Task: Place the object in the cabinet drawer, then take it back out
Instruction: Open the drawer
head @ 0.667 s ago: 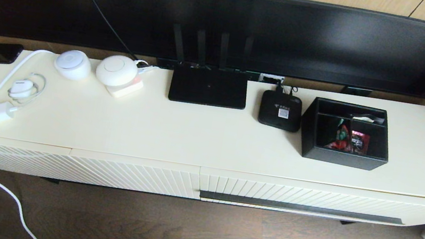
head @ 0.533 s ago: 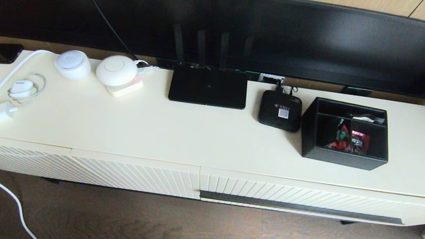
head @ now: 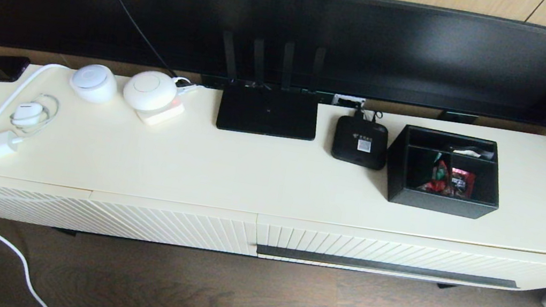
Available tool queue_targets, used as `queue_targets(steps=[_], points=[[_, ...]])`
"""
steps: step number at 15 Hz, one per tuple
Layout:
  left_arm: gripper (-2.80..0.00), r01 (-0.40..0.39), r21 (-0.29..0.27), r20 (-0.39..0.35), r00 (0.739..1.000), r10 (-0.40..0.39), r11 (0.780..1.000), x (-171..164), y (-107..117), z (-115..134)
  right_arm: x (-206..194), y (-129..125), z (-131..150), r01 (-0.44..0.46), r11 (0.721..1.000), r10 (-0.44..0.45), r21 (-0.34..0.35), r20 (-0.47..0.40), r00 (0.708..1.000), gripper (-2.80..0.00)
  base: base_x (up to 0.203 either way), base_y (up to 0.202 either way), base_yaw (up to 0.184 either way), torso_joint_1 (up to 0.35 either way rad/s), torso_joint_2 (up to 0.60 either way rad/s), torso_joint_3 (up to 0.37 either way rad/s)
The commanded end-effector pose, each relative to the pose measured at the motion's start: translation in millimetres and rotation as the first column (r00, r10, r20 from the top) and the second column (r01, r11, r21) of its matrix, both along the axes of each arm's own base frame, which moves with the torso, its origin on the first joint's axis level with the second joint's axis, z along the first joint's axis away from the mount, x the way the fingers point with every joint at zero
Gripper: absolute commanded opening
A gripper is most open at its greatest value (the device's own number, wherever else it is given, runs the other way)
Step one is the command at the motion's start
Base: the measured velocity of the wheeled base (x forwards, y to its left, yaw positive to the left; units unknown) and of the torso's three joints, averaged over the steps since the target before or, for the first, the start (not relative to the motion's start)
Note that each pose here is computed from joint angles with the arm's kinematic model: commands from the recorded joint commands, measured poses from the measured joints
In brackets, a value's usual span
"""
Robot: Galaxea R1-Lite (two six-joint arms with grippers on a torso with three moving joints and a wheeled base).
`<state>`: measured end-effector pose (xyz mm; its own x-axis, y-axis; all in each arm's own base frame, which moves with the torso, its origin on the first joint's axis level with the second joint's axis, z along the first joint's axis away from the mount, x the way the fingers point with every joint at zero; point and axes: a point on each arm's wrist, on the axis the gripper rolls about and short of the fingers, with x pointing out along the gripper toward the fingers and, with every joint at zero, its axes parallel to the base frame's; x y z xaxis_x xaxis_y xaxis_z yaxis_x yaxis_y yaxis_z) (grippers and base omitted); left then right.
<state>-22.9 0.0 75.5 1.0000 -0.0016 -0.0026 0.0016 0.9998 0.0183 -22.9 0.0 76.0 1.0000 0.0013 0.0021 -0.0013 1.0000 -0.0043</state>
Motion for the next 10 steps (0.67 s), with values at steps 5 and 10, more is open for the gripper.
queue_targets(steps=[5,10], points=[[-2.80,0.000,0.000,-0.002,1.000,0.000,1.000,0.1,0.0,0.0,0.0,0.0,0.0,0.001,1.000,-0.001,-0.010,0.001,1.000,-2.80,0.000,0.000,0.000,0.000,0.00,0.000],[-2.80,0.000,0.000,-0.002,1.000,0.000,1.000,0.1,0.0,0.0,-1.3,0.0,4.0,0.000,1.000,0.000,-0.013,0.003,1.000,-2.80,0.000,0.000,0.000,0.000,0.00,0.000]])
